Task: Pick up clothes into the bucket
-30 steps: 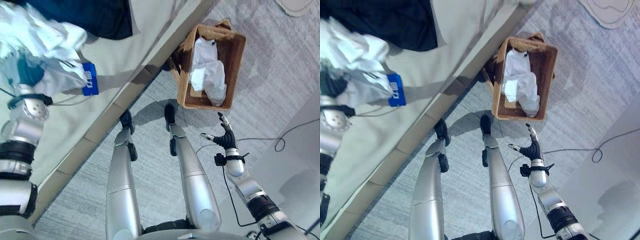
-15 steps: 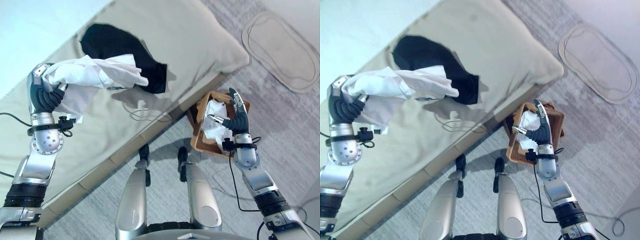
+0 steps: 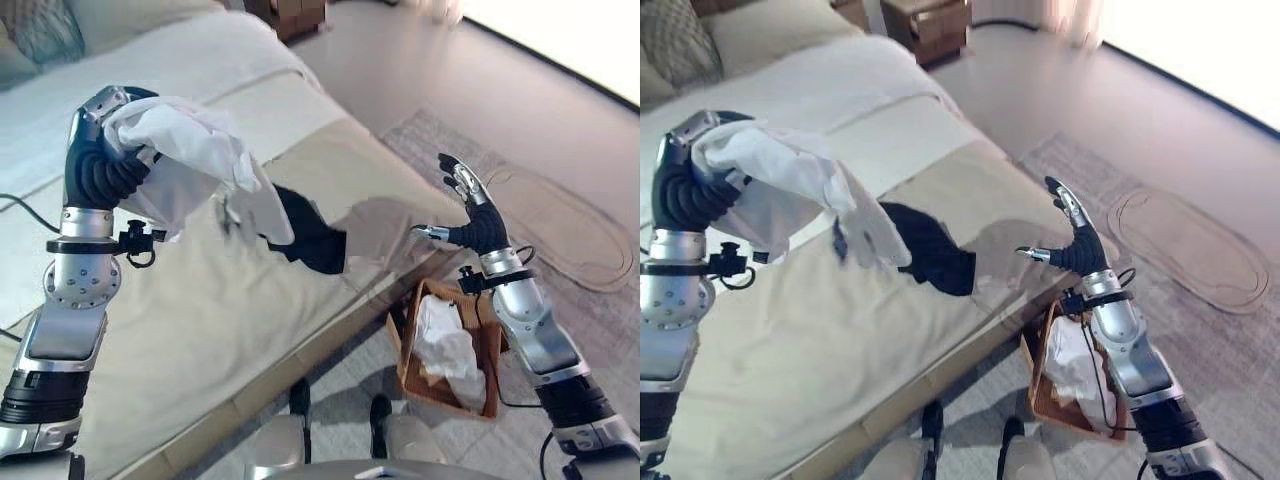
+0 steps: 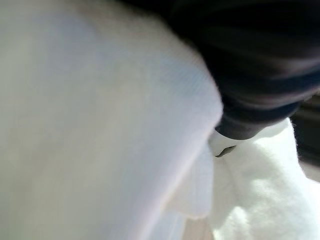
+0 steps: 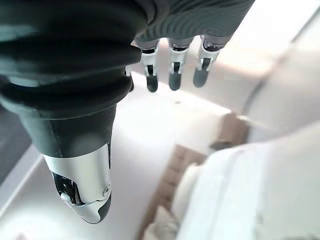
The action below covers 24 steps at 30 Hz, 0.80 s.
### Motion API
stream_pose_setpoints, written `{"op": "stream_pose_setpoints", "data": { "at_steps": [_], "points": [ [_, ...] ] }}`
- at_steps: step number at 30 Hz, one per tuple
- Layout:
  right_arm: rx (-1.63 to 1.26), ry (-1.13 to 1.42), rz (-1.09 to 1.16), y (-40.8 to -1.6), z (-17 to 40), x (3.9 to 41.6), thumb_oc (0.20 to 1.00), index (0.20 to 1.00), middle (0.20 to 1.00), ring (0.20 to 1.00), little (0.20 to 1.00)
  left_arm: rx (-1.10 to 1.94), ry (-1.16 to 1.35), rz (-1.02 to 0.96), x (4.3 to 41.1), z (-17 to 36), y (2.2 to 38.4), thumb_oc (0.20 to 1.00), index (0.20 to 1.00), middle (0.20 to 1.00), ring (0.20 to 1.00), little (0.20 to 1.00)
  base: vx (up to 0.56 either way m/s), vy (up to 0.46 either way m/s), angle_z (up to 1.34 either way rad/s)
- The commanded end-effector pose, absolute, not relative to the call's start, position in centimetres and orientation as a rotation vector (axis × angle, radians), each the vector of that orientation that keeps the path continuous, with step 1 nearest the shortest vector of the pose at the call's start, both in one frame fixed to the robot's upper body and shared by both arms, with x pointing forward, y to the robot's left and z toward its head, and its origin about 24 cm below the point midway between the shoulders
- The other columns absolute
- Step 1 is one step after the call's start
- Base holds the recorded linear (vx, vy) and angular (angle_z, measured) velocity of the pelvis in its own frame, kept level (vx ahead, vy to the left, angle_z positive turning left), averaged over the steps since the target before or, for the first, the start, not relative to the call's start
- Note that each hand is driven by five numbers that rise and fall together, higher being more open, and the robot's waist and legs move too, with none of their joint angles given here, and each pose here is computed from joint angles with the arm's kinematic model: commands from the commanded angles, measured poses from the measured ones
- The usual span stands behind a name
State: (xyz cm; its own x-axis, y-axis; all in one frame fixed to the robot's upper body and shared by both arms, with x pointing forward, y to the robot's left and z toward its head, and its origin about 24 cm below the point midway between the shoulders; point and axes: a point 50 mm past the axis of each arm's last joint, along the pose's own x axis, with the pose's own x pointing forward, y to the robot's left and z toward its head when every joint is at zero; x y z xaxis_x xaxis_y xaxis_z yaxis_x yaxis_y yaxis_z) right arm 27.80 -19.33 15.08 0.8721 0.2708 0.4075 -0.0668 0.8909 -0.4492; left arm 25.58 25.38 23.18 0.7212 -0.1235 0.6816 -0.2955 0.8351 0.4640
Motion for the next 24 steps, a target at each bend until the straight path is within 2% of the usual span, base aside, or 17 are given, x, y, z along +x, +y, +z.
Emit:
{"op": "stream_pose_setpoints", "data": {
  "at_steps": [1, 6, 15, 24],
  "points": [
    [-0.39, -0.593, 0.287, -17.4, 17.6, 27.7, 1.0, 1.0, 1.0, 1.0, 1.0, 0.534, -0.902, -0.028, 25.0, 25.8, 23.9, 0.2, 0.2, 0.2, 0.2, 0.2, 0.07, -0.018, 0.05],
    [-0.293, -0.571, 0.442, -15.5, 17.9, 27.7, 1.0, 1.0, 1.0, 1.0, 1.0, 0.44, -0.89, -0.235, 25.1, 25.9, 21.6, 0.2, 0.2, 0.2, 0.2, 0.2, 0.09, -0.016, 0.05],
    [-0.033, -0.482, 0.734, -10.7, 16.7, 26.9, 1.0, 1.0, 1.0, 1.0, 1.0, 0.39, -0.918, -0.432, 25.1, 26.1, 17.6, 0.2, 0.2, 0.2, 0.2, 0.2, 0.02, 0.0, 0.0],
    [0.162, -0.416, 0.928, -7.4, 16.5, 25.8, 1.0, 1.0, 1.0, 1.0, 1.0, 0.275, -0.877, -0.658, 25.0, 25.9, 14.3, 0.2, 0.2, 0.2, 0.2, 0.2, 0.0, 0.0, 0.0]
  ]
}}
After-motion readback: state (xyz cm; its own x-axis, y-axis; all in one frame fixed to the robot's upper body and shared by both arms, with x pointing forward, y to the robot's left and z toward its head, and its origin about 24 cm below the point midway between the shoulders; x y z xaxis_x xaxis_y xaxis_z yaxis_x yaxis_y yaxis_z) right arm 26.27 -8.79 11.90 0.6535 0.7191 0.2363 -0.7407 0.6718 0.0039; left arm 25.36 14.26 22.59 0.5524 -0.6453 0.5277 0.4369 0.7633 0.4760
